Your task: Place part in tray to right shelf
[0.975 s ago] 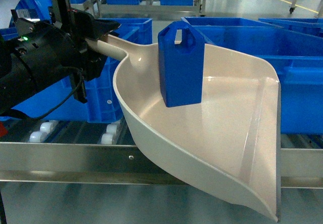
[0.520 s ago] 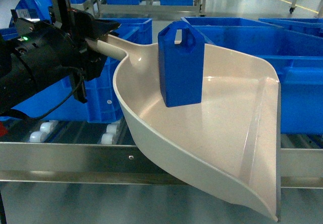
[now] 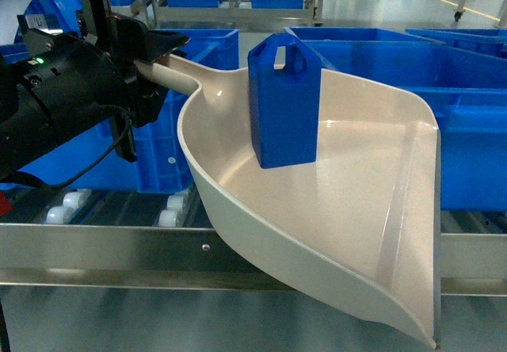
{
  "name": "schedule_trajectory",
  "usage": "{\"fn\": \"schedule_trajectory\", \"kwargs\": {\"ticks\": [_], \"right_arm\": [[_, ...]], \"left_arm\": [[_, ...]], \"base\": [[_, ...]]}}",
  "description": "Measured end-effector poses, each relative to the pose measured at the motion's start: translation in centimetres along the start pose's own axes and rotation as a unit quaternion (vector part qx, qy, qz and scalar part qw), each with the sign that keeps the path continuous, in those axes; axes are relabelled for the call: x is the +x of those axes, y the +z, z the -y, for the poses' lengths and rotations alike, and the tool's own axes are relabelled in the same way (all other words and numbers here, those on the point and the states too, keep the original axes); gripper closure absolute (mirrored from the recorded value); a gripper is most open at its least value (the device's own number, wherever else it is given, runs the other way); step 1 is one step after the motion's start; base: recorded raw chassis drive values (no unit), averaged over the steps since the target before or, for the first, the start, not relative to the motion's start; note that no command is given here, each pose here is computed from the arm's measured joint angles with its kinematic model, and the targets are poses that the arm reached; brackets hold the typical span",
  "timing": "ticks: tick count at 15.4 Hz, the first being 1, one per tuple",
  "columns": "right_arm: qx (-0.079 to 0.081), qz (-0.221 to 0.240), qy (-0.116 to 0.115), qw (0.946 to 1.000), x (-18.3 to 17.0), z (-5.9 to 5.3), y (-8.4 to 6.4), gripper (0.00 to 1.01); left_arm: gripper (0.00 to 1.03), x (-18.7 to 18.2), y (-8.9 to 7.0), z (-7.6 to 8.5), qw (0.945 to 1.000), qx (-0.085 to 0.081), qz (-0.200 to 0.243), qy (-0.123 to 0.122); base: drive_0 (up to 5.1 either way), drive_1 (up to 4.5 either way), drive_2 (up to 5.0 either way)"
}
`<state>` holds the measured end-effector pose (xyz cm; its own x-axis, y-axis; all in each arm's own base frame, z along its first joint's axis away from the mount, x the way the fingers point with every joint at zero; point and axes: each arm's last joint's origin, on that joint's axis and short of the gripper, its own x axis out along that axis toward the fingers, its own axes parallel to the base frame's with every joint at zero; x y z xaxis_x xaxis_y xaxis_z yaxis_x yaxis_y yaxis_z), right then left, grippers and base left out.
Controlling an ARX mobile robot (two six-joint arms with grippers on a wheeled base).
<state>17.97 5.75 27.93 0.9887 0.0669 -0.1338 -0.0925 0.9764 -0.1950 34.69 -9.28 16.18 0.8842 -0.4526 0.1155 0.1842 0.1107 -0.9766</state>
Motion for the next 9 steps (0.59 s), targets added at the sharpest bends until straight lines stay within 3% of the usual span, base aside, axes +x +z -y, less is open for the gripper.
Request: {"fn": "schedule_trajectory", "kwargs": {"ticks": [9], "right_arm": [[0.000, 0.000, 0.000, 1.0000, 0.00, 0.00, 0.00, 0.03]], "left_arm": [[0.91, 0.00, 0.00, 0.00, 1.0000, 0.000, 0.000, 0.000]], "base": [[0.0, 0.00, 0.0]]}}
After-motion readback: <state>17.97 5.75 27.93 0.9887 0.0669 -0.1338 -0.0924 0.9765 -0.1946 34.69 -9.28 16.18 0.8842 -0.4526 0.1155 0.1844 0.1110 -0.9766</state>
